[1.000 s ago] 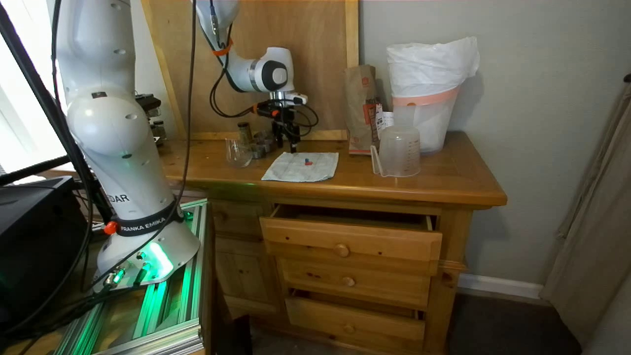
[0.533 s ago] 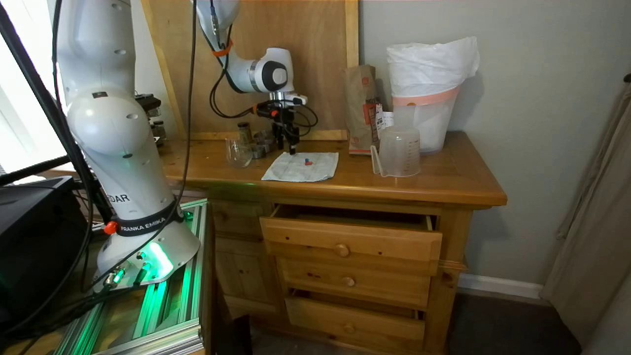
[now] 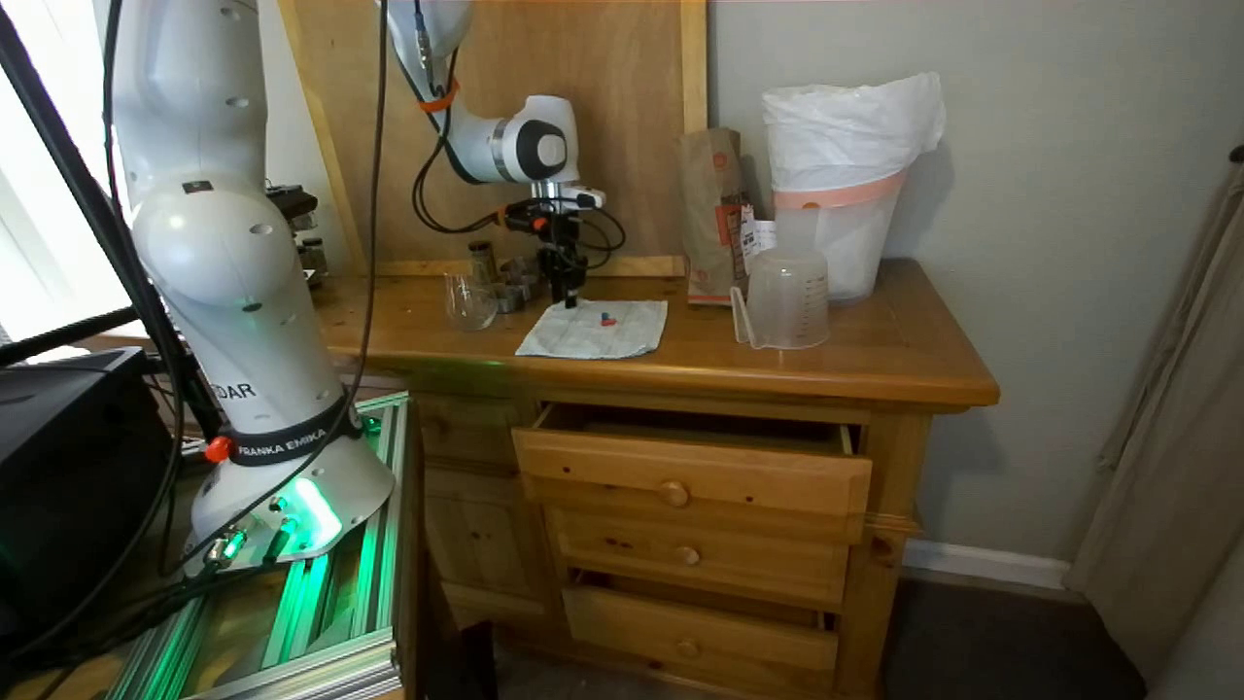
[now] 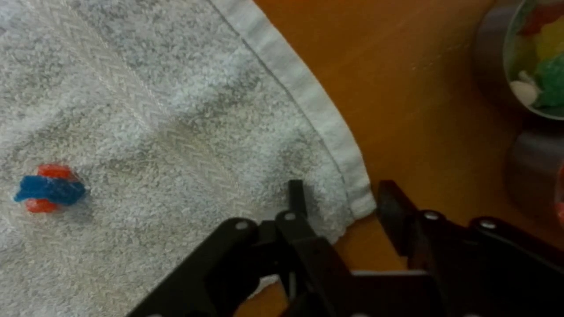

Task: Put the orange and blue object on top of the napkin then fold the napkin into a triangle twice.

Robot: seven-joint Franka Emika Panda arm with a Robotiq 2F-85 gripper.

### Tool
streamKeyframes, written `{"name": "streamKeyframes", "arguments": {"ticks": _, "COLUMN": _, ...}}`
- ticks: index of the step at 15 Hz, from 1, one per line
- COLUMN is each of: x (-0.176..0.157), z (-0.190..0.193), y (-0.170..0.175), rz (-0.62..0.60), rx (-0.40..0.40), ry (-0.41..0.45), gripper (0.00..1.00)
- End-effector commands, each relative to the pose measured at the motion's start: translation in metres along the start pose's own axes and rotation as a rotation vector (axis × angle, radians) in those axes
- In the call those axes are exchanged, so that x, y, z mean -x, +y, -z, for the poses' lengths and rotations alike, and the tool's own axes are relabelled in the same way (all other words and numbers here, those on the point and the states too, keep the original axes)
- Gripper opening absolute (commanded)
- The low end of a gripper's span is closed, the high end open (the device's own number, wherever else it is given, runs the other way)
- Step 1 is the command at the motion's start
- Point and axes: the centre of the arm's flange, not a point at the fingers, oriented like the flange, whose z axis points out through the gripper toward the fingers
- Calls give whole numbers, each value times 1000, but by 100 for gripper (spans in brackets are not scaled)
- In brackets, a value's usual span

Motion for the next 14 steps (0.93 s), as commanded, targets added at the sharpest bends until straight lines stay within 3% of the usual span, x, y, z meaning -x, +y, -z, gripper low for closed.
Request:
{"name": "streamKeyframes", "arguments": {"ticks": 1, "x": -6, "z": -2, "y": -6, "rz": -12, "rx": 25, "ry": -6, "gripper": 41}}
{"name": "streamKeyframes", "arguments": {"ticks": 4, "x": -6, "z": -2, "y": -6, "rz": -12, "rx": 25, "ry": -7, "gripper": 40}}
{"name": "streamKeyframes", "arguments": {"ticks": 7, "x": -6, "z": 1, "y": -4, "rz": -12, "rx": 31, "ry": -3, "gripper": 32}}
{"name": "streamKeyframes", "arguments": {"ticks": 11, "x": -8, "z": 12, "y": 10, "rz": -30, "rx": 47, "ry": 20, "gripper": 4}}
{"name": "streamKeyframes", "arguments": {"ticks": 14, "x": -11, "z": 23, "y": 22, "rz": -49, "rx": 56, "ry": 41, "gripper": 3}}
